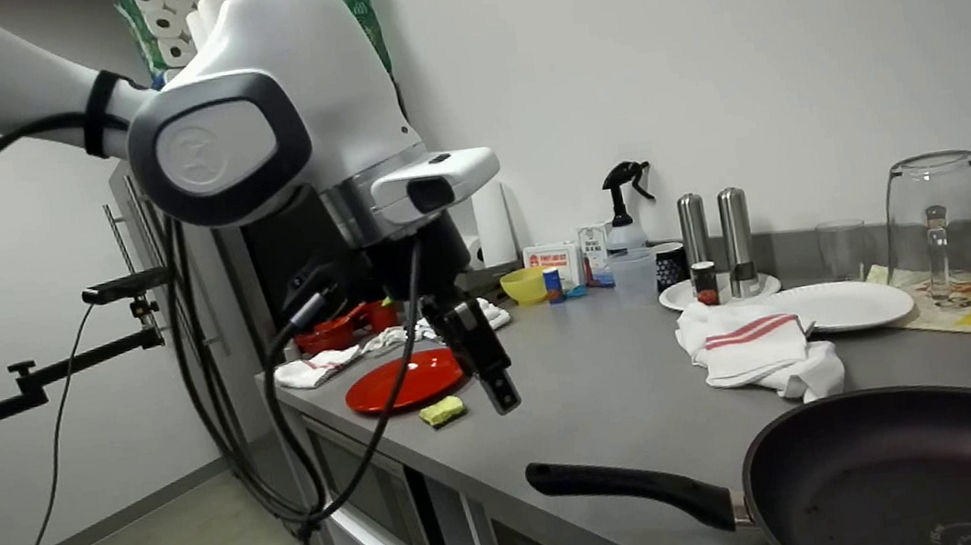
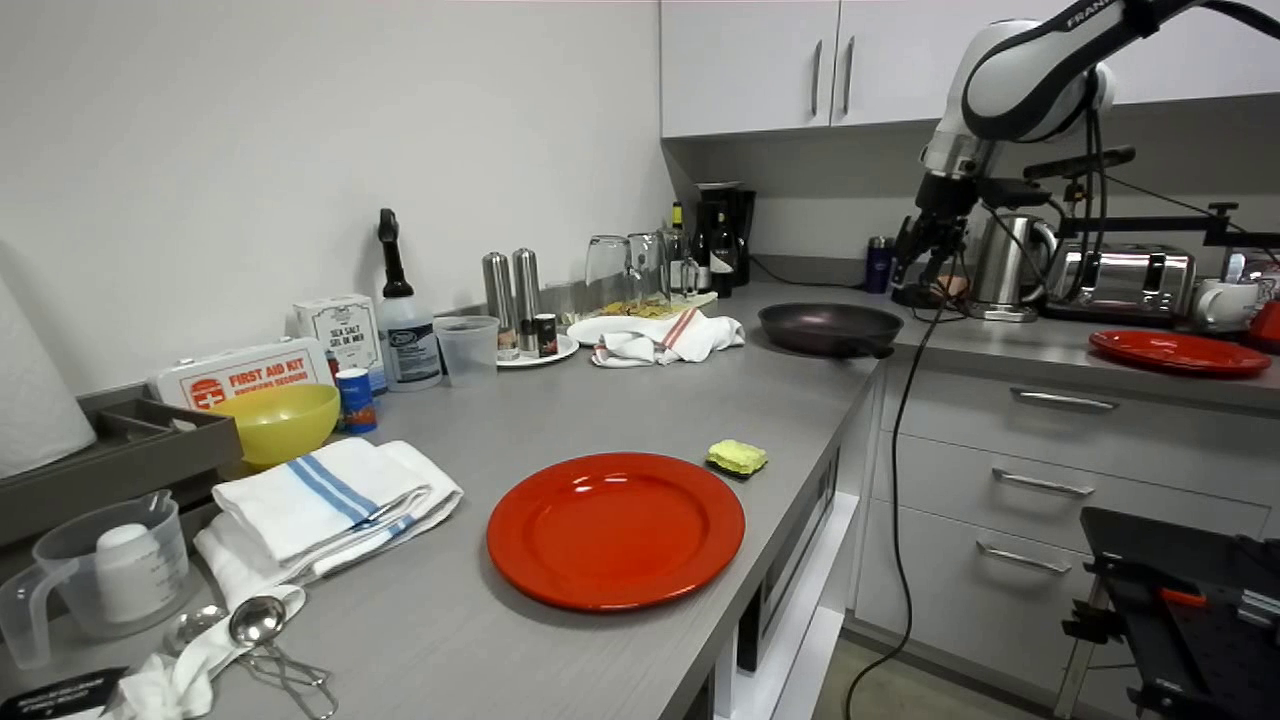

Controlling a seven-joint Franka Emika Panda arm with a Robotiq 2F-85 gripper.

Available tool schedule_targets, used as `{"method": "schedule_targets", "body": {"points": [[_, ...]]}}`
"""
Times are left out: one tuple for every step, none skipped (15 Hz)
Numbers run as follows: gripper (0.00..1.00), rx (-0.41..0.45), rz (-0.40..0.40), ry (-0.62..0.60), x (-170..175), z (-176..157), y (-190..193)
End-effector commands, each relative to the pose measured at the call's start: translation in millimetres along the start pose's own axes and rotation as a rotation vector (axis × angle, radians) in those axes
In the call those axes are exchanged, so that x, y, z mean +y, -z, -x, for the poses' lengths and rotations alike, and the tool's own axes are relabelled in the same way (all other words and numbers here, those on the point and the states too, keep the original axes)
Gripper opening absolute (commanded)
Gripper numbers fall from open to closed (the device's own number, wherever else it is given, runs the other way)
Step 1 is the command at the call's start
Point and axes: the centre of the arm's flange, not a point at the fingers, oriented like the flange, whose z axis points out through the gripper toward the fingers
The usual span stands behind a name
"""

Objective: Move the pan to the right and the left twice, then move it to the right on the counter

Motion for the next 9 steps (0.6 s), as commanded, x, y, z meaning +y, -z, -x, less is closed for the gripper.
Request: {"method": "schedule_targets", "body": {"points": [[1.0, -0.107, -0.011, 0.061, 4.7, 31.7, 8.9], [1.0, -0.133, -0.019, 0.079, 5.0, 38.0, 7.7], [1.0, -0.154, -0.033, 0.104, 4.0, 45.1, 6.0], [1.0, -0.166, -0.038, 0.134, 2.8, 51.7, 4.8], [1.0, -0.172, -0.047, 0.171, 1.4, 58.4, 3.7], [1.0, -0.17, -0.058, 0.205, -0.4, 64.0, 3.9], [1.0, -0.156, -0.062, 0.216, -3.3, 67.8, 3.9], [1.0, -0.156, -0.063, 0.2, -6.2, 70.4, 4.6], [1.0, -0.168, -0.058, 0.173, -1.8, 51.3, -5.3]]}}
